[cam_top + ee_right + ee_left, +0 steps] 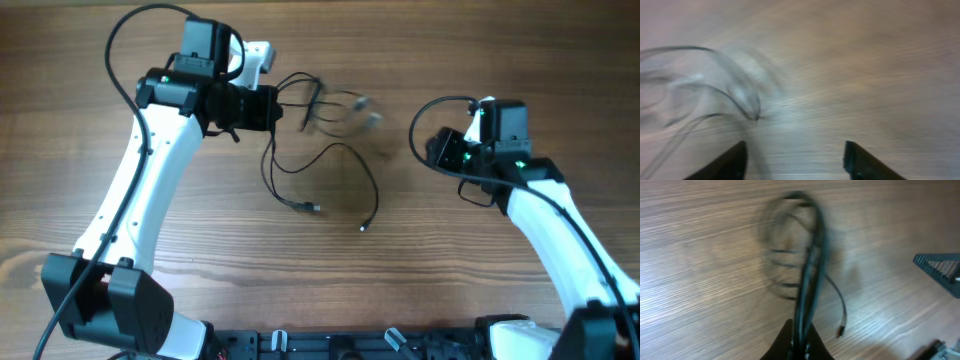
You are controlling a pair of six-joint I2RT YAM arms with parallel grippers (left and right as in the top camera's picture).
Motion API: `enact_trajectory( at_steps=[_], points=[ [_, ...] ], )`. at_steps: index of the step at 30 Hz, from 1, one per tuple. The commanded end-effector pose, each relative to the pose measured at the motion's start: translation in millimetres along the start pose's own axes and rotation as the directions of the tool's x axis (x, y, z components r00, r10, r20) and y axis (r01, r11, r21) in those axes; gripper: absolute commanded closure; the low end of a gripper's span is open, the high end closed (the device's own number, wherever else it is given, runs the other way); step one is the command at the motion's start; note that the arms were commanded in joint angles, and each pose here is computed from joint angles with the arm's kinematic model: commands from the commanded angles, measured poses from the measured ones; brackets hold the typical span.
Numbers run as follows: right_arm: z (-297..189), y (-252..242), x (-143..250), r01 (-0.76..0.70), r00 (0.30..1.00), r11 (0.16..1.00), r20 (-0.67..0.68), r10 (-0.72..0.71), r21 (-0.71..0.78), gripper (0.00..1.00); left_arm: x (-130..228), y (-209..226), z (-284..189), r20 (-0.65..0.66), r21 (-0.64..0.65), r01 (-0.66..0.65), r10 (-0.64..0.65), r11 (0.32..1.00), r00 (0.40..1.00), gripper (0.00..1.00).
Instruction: Untangle cables
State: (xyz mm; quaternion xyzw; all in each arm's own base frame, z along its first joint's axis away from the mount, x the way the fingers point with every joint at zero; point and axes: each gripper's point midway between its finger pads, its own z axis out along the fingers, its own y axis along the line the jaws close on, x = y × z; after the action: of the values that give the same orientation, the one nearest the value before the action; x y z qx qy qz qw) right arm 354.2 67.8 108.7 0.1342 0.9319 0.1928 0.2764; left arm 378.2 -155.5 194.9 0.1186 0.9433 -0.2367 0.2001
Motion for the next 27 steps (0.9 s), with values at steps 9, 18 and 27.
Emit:
enact_trajectory(
  at_steps=[9,18,27],
  points=[
    [-45,109,8,0.122,0.987,0.822,-0.018,-0.159,-0.556,0.36,22,-105,13,-0.019,0.268,-0.259,0.274,0.928,0.962,0.96],
    [-1,97,36,-0.028,0.968,0.818,-0.219,-0.121,-0.575,0.57,22,-126,-9,0.031,0.349,-0.28,0.288,0.894,0.957,0.96],
    [-3,105,40,-0.058,0.96,0.789,-0.251,-0.124,-0.612,0.59,23,-130,-11,0.032,0.374,-0.278,0.287,0.885,0.957,0.96]
  ],
)
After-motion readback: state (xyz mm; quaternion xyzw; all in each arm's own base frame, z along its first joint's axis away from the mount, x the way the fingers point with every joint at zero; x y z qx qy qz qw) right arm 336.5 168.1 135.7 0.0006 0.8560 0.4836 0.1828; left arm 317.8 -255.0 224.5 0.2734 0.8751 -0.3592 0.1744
